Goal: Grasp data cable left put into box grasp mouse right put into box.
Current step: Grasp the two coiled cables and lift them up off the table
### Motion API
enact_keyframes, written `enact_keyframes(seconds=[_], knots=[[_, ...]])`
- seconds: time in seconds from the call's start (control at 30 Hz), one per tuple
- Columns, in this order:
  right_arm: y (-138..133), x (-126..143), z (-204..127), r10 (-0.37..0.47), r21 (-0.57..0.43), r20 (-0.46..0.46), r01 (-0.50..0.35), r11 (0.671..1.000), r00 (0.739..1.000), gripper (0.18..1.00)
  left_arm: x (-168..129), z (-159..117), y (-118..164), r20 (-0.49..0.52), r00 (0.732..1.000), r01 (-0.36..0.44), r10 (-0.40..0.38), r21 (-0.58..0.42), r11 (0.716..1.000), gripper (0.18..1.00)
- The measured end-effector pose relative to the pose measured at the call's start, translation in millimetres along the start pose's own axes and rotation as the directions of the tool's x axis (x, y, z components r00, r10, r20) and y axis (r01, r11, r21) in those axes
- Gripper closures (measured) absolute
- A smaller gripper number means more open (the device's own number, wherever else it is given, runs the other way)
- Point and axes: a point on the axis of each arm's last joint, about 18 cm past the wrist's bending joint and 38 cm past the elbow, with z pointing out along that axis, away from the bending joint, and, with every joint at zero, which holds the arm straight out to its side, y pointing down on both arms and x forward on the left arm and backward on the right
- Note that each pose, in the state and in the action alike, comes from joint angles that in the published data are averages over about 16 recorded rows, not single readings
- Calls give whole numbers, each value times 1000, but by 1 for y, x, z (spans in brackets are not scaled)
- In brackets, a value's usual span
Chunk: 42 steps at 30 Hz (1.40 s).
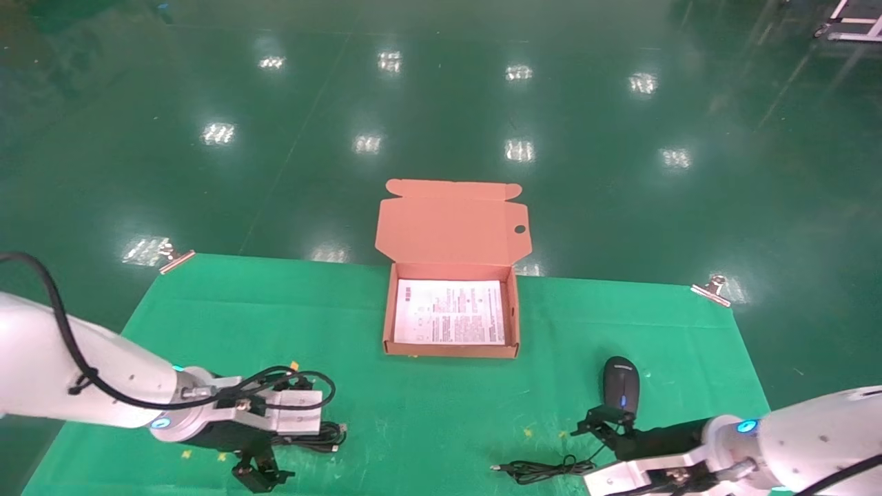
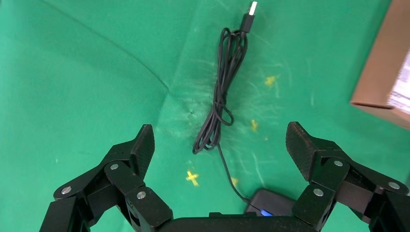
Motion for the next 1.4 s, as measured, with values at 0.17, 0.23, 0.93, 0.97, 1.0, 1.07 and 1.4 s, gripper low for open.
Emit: enact_keyframes(seconds=[0.17, 0.23, 0.93, 0.97, 1.0, 1.07, 1.4], knots=[[3, -1, 18, 40, -15, 7, -40, 999, 999, 178, -5, 13, 8, 7, 998, 57, -57, -15, 998, 184], [4, -1, 25, 57, -19, 9, -57, 998, 998, 178, -7, 17, 11, 9, 997, 81, -80, -18, 997, 184], [15, 6, 74, 136, -60, -5, -136, 989, 991, 179, -22, 42, 39, 30, 978, 206, -206, -25, 978, 185], [16, 6, 75, 137, -61, -5, -137, 989, 991, 179, -22, 43, 39, 30, 978, 209, -208, -25, 978, 185], [16, 6, 76, 138, -63, -6, -138, 988, 990, 179, -23, 43, 40, 30, 977, 211, -210, -25, 977, 186], [16, 6, 77, 139, -64, -6, -139, 988, 990, 185, -23, 43, 41, 29, 977, 214, -213, -25, 977, 189], [16, 6, 77, 138, -65, -7, -138, 988, 990, 238, -23, 43, 41, 30, 976, 215, -214, -23, 976, 242]])
